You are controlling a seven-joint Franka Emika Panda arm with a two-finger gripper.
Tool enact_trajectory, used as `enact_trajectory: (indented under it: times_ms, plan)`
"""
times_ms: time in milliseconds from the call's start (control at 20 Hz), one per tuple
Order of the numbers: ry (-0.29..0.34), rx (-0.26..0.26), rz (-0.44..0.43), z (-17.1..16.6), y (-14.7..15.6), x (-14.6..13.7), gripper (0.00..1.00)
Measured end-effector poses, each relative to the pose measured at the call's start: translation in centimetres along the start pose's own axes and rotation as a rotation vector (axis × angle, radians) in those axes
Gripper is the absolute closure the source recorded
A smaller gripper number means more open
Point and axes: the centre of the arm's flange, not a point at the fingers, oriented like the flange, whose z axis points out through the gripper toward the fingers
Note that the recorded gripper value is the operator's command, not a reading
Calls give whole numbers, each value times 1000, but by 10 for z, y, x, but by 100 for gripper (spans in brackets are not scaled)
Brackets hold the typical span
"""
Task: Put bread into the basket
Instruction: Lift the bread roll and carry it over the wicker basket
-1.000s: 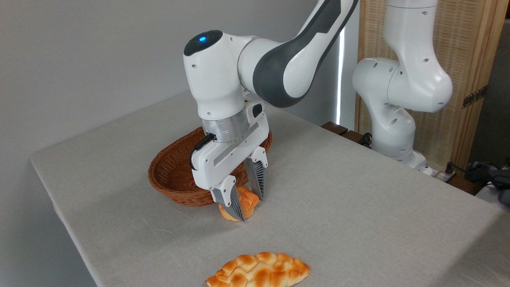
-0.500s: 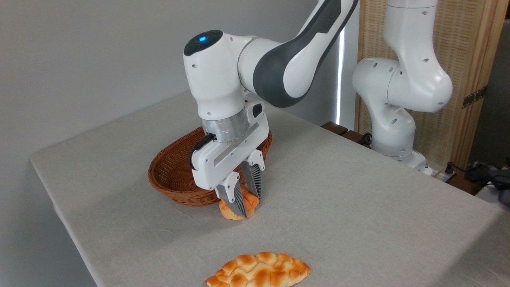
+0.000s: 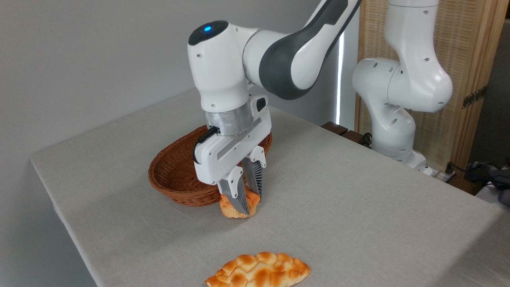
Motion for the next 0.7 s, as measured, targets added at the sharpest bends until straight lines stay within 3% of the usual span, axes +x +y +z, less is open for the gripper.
enact_trajectory:
  times_ms: [400,700]
  plan:
    - [-6,26,-77,-27,27,-30,62]
    - [0,63,-82,-53,21,-29,62]
